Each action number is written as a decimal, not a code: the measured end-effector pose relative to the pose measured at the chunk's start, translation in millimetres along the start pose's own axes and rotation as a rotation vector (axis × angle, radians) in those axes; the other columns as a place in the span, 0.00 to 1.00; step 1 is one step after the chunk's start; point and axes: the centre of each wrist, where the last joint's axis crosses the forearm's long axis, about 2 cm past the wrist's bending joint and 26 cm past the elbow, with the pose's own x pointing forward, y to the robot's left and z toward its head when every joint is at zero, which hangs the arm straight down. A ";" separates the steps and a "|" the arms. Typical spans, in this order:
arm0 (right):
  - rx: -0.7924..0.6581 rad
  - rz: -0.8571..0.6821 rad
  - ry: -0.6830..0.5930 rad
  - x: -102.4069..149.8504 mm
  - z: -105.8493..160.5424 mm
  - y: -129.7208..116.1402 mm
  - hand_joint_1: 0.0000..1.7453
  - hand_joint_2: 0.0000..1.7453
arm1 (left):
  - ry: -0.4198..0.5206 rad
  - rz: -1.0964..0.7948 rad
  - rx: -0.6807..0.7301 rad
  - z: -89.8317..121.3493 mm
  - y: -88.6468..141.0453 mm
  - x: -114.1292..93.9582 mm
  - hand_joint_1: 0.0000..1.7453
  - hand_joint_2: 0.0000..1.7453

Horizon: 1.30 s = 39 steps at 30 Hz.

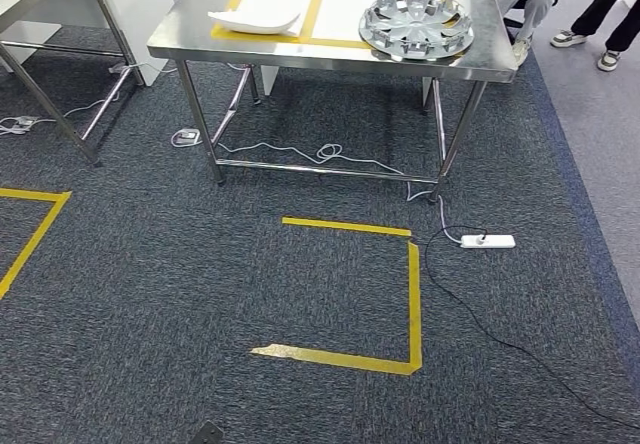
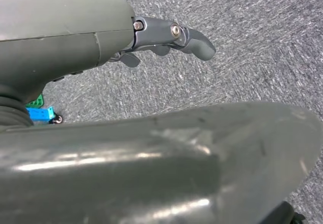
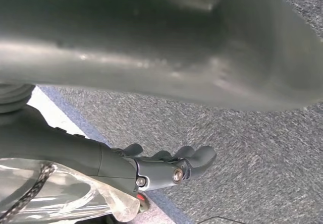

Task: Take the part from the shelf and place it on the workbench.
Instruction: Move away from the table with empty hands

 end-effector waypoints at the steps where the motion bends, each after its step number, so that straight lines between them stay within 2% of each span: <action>1: 0.000 -0.002 0.000 0.0 0.0 0.0 0.00 0.00 | 0.000 0.000 0.000 0.0 0.0 0.0 0.00 0.00; 39: 0.016 -0.019 0.011 -3.0 0.8 0.0 0.00 0.00 | -0.003 -0.001 -0.010 0.1 -1.0 1.3 0.00 0.00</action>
